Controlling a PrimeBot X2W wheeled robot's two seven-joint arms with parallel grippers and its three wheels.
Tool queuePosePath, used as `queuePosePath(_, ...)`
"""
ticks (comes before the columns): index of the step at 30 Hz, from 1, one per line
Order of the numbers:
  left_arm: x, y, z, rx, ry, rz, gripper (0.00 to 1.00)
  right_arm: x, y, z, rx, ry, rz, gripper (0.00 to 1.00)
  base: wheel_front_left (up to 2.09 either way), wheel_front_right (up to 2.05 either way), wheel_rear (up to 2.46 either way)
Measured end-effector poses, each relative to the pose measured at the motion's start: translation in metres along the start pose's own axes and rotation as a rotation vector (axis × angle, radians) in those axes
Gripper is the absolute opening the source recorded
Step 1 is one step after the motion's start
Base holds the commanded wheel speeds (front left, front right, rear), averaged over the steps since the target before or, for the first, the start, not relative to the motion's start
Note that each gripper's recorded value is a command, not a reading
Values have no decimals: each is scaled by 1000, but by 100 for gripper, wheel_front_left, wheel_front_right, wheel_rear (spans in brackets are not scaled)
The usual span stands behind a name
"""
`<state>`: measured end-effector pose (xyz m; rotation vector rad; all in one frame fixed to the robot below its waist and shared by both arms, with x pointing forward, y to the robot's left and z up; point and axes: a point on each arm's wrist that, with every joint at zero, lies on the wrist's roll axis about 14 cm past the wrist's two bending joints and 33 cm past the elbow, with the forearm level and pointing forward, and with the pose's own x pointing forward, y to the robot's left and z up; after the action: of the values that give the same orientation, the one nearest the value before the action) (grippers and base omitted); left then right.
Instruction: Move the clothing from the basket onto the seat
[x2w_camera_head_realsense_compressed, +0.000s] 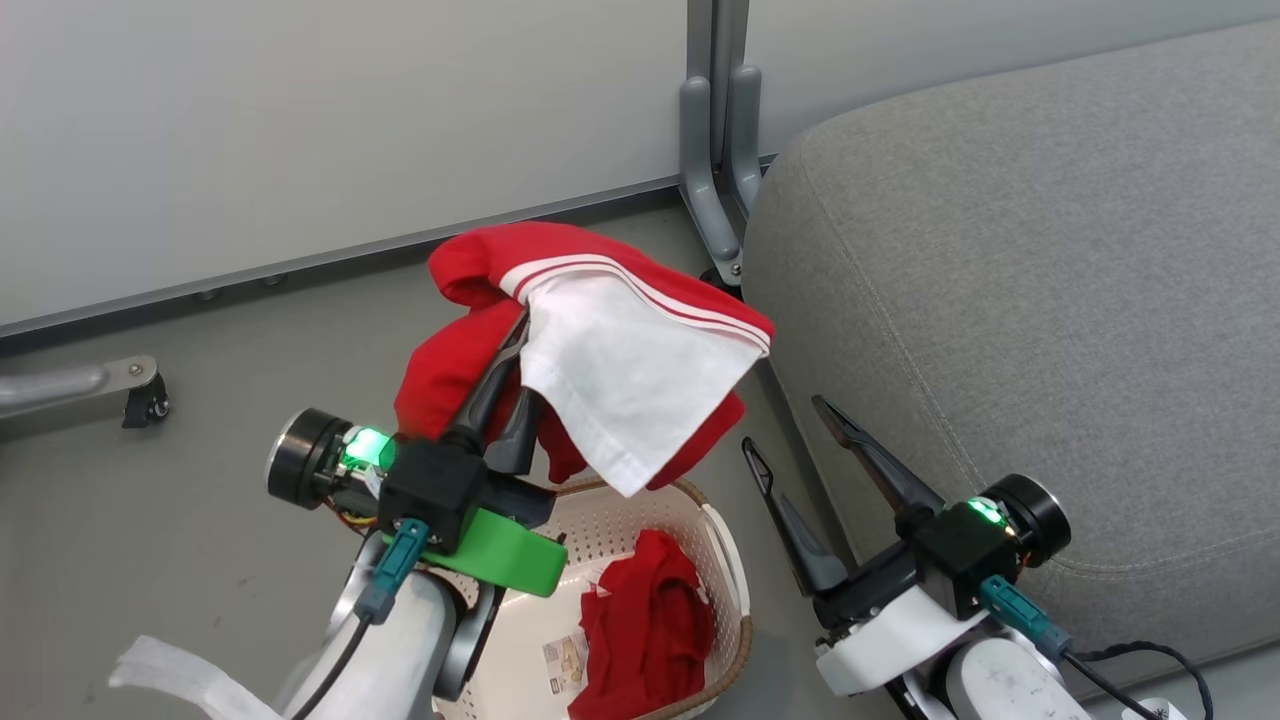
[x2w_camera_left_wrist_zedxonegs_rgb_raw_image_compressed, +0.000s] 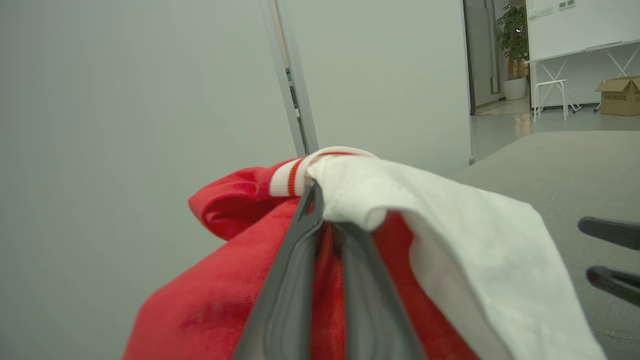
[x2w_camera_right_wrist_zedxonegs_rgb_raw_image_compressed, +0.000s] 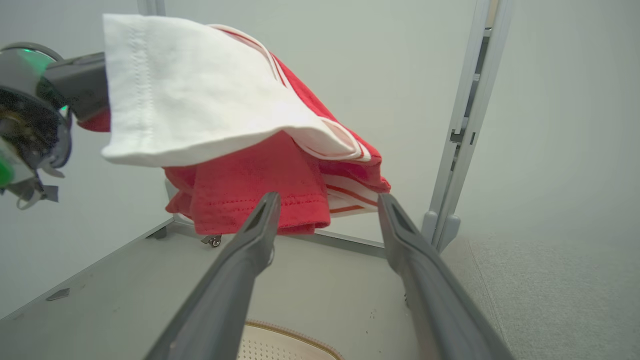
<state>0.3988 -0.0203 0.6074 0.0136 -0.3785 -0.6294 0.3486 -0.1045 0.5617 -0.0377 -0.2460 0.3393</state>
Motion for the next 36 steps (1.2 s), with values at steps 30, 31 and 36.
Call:
queuePosePath(30, -16, -55, -17, -62, 51, -164, 0, -1, -3, -25, -28, 80, 14, 100, 0, 0, 0)
queuePosePath(31, -16, -55, -17, -64, 52, -166, 0, -2, -3, -27, -29, 84, 15, 100, 0, 0, 0)
queuePosePath(36, -17, -55, -18, -68, 55, -165, 0, -3, 2, -34, -1, 106, 27, 0, 0, 0, 0)
